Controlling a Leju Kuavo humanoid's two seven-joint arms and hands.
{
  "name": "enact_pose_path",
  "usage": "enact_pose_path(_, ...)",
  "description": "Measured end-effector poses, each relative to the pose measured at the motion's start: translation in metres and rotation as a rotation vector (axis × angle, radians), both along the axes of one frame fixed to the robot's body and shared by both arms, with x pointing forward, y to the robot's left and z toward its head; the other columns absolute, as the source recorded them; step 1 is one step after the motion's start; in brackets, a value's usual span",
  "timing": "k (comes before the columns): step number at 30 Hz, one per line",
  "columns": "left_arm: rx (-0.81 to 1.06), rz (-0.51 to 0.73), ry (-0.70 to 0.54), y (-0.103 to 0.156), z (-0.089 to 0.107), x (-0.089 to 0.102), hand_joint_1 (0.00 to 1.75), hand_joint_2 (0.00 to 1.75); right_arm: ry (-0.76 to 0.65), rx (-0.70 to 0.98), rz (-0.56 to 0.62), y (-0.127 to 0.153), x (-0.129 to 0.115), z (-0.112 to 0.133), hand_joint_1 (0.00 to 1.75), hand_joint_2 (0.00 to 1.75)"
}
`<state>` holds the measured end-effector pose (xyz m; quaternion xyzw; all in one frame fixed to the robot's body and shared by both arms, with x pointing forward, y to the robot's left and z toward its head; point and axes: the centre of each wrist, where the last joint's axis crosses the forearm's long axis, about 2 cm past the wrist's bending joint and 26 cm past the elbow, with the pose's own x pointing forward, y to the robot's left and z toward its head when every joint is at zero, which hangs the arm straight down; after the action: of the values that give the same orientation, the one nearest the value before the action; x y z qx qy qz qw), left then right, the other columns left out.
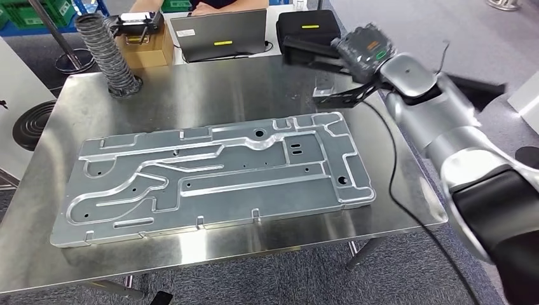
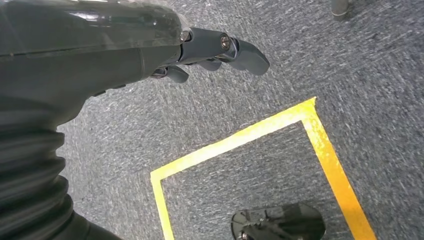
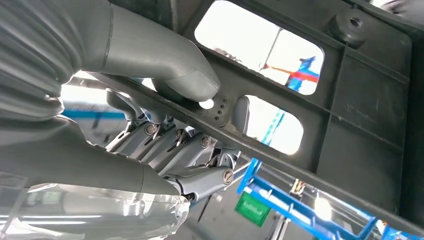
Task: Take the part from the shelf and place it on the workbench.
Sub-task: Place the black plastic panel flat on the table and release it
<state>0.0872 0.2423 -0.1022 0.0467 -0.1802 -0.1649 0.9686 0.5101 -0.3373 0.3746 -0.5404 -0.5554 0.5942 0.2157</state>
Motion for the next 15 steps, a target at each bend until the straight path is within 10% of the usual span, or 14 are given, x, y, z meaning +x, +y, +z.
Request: enact_pose_path(15, 0.003, -0.046, -0.011, 0.0, 0.0, 0.002, 0.0, 1.75, 0.103, 0.134, 0.051, 0.036, -0.014, -0.09, 1.75, 1.75)
